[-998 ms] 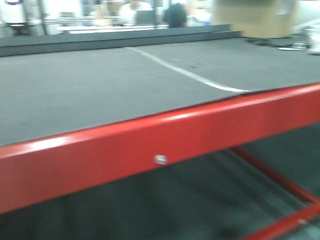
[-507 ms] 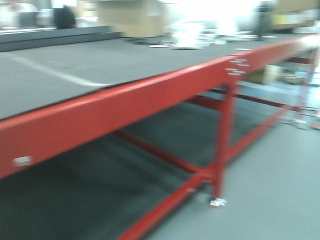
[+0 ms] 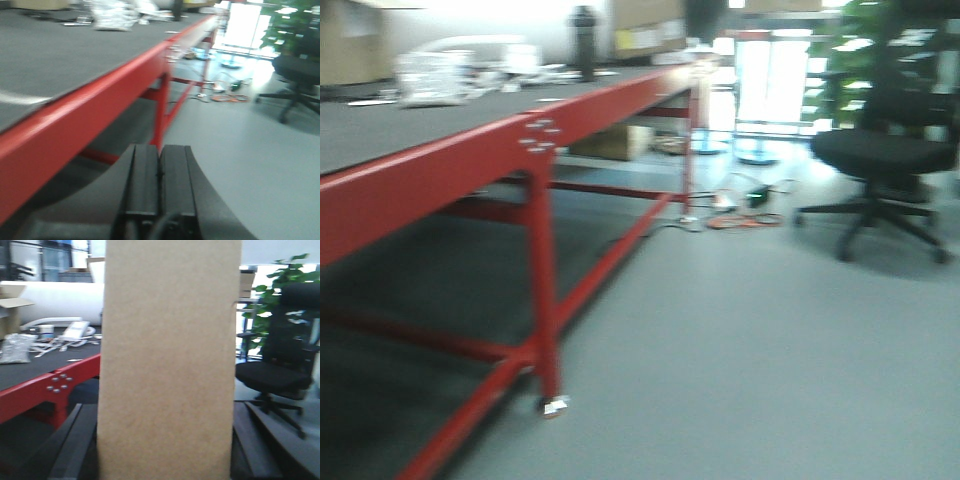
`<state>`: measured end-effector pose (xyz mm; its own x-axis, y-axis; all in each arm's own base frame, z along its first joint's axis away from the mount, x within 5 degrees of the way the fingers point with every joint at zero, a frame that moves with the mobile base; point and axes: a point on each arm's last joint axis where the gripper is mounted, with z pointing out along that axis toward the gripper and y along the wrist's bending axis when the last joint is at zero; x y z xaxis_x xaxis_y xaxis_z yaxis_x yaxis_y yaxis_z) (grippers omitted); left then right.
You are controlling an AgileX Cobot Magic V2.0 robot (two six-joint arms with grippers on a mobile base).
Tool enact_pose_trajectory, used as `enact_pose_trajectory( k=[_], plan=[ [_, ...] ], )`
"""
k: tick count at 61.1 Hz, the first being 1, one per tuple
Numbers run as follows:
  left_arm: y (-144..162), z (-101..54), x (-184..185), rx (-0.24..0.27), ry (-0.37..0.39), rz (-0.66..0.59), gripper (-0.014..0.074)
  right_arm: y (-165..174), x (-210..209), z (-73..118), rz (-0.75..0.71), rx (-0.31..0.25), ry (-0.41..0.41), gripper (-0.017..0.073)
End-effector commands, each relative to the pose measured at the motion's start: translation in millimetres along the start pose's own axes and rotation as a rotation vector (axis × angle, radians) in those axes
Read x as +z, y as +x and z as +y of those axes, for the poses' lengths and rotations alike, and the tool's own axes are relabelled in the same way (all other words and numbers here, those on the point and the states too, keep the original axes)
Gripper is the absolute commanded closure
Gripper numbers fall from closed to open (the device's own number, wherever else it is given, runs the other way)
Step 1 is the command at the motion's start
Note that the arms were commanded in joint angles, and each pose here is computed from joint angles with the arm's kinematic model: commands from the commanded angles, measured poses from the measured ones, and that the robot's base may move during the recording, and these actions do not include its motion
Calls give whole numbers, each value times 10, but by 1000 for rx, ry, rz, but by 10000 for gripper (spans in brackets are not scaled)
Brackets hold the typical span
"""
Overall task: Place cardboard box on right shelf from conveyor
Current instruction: 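Carry the box in the right gripper while turning away from the conveyor, then carry the box in the right gripper toward the steel shelf with blue bins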
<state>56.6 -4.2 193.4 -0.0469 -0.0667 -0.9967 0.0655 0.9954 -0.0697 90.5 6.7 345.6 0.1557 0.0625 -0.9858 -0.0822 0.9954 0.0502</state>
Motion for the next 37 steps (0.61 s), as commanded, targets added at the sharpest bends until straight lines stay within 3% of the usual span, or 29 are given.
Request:
enact_pose_trajectory(
  k=[1,37],
  plan=[
    [-87,-2,-11,-10,3,-92,713,-212,-10,12,-141,-17,-7,184],
    [-87,-2,-11,-10,3,-92,713,-212,-10,12,-141,-17,-7,184]
  ],
)
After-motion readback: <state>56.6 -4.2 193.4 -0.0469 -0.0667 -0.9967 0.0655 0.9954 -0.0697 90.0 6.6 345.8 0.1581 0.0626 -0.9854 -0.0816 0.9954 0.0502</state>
